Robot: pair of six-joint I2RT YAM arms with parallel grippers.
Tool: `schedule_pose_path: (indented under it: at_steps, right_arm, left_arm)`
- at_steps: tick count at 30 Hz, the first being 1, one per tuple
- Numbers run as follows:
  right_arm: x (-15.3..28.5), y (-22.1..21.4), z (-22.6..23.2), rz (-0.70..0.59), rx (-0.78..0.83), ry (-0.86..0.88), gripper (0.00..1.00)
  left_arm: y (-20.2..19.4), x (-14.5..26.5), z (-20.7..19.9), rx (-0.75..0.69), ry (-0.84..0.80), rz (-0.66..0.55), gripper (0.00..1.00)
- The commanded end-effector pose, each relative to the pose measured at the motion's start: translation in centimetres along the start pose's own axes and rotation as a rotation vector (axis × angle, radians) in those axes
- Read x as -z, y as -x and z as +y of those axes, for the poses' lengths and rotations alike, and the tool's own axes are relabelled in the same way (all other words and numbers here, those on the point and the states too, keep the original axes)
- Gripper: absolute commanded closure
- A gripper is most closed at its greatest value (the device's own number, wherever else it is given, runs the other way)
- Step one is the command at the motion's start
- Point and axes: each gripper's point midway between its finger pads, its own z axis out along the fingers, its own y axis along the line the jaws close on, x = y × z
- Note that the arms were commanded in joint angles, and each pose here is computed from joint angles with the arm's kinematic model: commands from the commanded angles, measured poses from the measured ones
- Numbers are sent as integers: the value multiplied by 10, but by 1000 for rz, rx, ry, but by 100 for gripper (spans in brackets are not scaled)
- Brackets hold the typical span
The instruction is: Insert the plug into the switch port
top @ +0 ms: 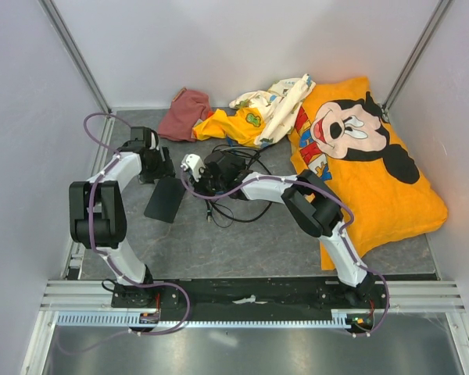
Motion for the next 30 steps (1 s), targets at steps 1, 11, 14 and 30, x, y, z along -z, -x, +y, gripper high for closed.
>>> schedule_pose_path:
  at_steps: [1, 11, 14, 30]
  right_arm:
    - [-9, 5, -7, 17, 51, -34, 100]
    - [-22, 1, -13, 37, 66, -71, 100]
    - [-25, 3, -14, 35, 69, -75, 100]
    - [-30, 15, -9, 13, 83, -66, 100]
  left_arm:
    - [5, -7, 0, -21, -54, 23, 18]
    - [-11, -19, 1, -11, -59, 91, 19]
    - [-14, -19, 0, -2, -63, 103, 19]
    - [-18, -20, 0, 9, -59, 120, 20]
